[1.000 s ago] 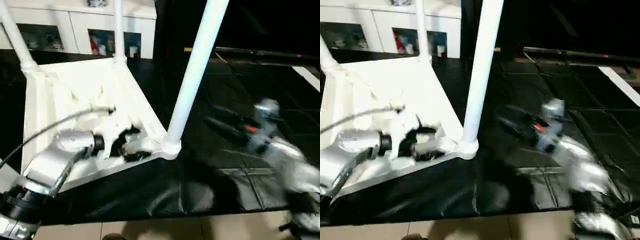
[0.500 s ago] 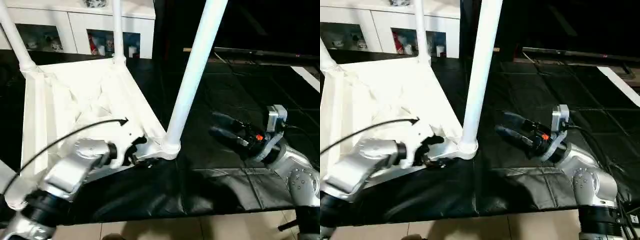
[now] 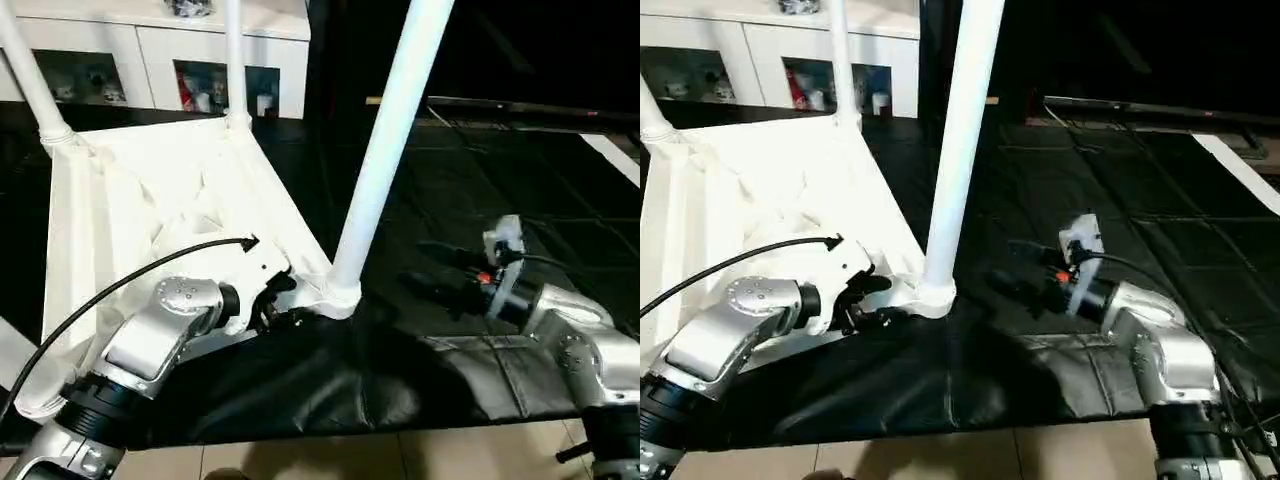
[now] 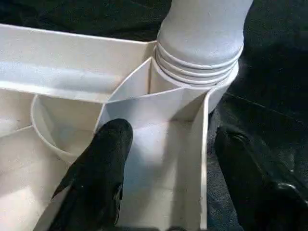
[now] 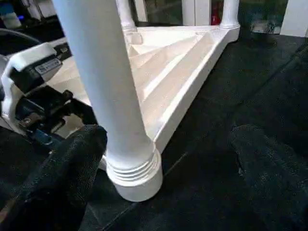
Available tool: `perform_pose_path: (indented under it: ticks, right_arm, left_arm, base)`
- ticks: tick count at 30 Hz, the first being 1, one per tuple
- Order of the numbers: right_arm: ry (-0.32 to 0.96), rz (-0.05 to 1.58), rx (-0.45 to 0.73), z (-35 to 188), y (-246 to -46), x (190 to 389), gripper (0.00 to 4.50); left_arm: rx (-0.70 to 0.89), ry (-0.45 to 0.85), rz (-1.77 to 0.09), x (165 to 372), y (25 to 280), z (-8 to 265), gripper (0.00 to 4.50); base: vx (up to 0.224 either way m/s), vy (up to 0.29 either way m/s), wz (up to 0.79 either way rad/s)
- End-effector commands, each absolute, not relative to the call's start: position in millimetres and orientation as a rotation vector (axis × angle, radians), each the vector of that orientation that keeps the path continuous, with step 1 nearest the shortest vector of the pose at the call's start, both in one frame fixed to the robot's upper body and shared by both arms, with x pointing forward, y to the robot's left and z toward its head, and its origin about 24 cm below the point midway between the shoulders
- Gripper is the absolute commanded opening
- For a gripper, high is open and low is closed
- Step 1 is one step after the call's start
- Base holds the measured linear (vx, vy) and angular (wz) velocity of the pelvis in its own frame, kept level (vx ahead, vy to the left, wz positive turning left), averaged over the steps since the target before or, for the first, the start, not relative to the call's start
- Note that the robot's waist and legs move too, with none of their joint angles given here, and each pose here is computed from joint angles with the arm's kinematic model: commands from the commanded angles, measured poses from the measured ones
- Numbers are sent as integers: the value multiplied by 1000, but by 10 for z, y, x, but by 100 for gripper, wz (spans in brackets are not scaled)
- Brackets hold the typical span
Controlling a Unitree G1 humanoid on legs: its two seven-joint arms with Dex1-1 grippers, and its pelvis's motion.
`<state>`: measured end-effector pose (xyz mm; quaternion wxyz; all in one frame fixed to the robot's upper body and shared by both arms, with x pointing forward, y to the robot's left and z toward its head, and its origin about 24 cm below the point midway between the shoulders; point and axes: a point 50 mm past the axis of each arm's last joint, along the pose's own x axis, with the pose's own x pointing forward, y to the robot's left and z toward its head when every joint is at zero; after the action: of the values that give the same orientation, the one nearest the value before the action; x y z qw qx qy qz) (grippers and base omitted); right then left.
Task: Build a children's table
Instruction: Rotate leg to tighten
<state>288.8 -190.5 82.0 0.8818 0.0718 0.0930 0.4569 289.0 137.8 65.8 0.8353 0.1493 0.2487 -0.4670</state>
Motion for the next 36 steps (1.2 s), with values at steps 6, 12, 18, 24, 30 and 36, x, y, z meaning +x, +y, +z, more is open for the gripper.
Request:
perform_pose_path:
  ticks: [6,12,18,24,30,36]
  right_arm:
    - [240,977,25,778,-1929,2875,450]
    - [262,1001,-10,764,-1924,2876,450]
    - [262,1002,-15,763,-1923,2877,450]
    - [301,1025,-85,695,-1912,2861,450]
    - [342,1052,-145,596,-1890,2826,450]
    - [342,1052,-148,577,-1886,2815,450]
  left_arm:
    - [369,599,-1023,2838,1418,676,243]
    - [376,606,-1015,2843,1411,705,183]
    - [377,607,-1014,2844,1411,705,183]
    - [387,601,-1019,2866,1392,697,147]
    - [407,614,-1061,2867,1366,703,89]
    - [407,613,-1086,2856,1355,717,42]
  base:
    - [0,0,0]
    - [0,0,0]
    - [0,0,0]
    - [0,0,0]
    - [0,0,0]
    - [0,0,0]
